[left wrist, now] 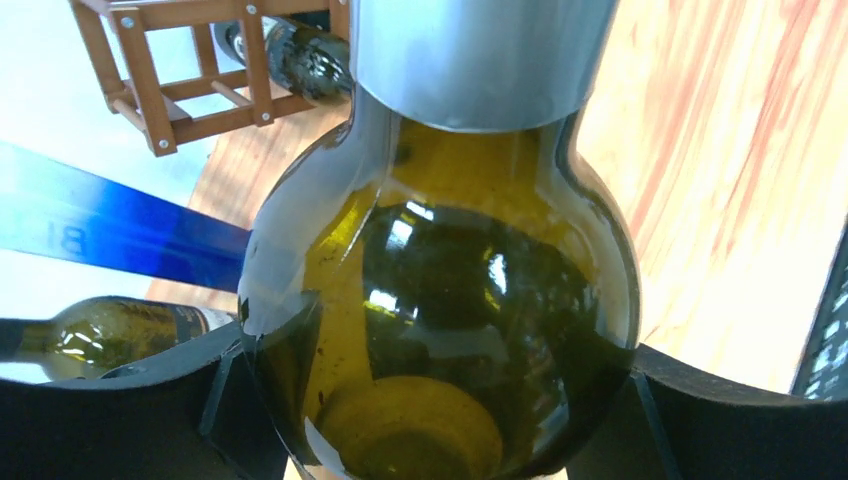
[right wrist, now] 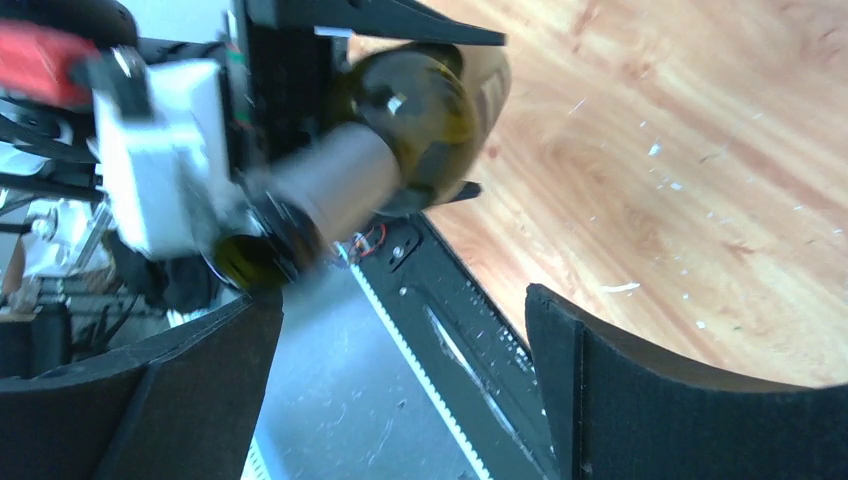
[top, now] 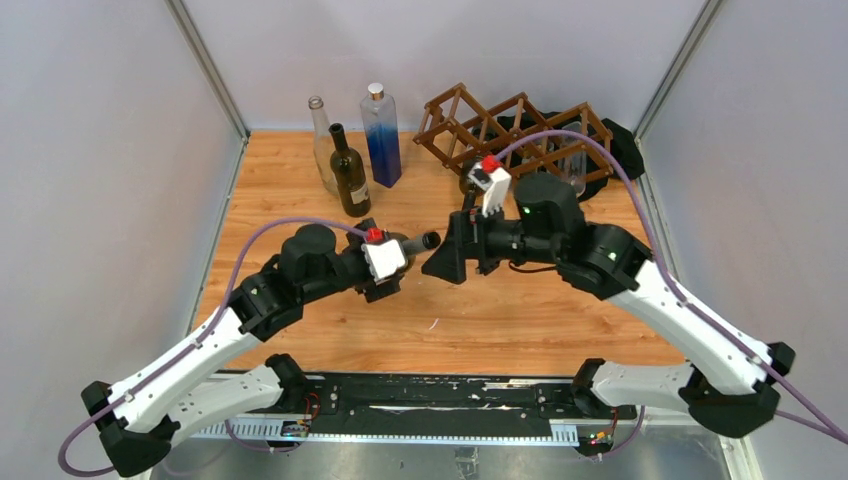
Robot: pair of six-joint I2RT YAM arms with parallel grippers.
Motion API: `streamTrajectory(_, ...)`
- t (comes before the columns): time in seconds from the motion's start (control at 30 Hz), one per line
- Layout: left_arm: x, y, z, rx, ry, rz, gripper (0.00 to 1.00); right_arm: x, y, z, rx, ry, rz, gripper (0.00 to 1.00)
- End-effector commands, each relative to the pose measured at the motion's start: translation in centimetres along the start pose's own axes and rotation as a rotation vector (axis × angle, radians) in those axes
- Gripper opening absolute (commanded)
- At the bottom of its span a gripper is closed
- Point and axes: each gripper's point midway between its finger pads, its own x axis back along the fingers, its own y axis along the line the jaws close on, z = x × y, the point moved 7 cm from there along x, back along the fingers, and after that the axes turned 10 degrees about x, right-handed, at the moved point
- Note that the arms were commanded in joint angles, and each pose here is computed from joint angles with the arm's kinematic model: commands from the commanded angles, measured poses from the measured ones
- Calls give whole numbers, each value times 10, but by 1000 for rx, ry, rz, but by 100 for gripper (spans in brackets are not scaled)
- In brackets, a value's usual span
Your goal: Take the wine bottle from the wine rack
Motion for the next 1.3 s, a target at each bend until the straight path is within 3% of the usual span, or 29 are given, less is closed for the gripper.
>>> streamTrajectory(0.0,19,22,-72,244,-246,-69,0,18,-13,-4,56,-161,84,95)
streamTrajectory(0.23,31,48,-116,536,-365,-65,0,10,-24,12,89,-252,69,95)
streamTrajectory(0.43,36,55,-140,687,-428,69,0,-20,-26,11,229,-407,-35,96)
streamTrajectory(0.57,43,44,-151,708,-451,194,0,-30,-15,-6,314,-464,-130,96)
streamTrajectory(0.8,49,36,-159,731,-468,292,0,-45,4,-18,322,-512,-320,96)
streamTrajectory(1.2,54,38,-173,729,-511,325,0,-76,12,-13,342,-514,-363,96)
streamTrajectory(1.27,56,37,-172,725,-510,314,1,-77,10,-11,347,-512,-347,79)
